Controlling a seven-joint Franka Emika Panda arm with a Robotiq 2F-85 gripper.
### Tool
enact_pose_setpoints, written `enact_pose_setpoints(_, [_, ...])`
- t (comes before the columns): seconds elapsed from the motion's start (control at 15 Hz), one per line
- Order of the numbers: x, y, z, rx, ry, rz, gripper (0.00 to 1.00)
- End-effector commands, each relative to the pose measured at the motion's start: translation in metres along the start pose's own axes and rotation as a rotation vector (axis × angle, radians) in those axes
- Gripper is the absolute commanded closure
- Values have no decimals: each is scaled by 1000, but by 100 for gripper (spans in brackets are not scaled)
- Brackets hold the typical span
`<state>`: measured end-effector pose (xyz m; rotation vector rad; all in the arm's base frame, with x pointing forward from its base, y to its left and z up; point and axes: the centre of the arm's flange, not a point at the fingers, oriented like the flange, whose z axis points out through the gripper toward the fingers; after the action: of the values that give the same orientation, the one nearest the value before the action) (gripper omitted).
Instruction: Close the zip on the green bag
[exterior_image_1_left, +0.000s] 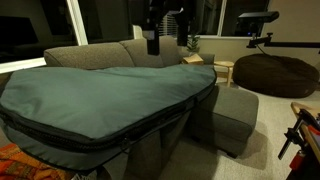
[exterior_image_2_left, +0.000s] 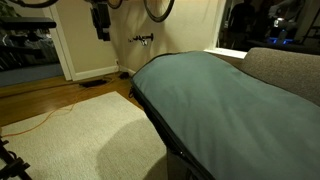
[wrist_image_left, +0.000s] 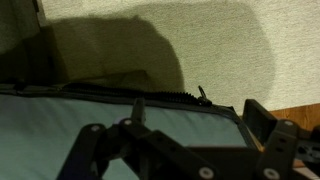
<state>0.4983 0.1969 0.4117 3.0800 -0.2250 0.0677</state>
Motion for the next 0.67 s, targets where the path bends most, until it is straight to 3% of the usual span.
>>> enact_pose_setpoints(0.0, [9,-13,15,10,-35,-1,0])
enact_pose_setpoints(0.6, [10,-34,69,-33,-177,-24,0])
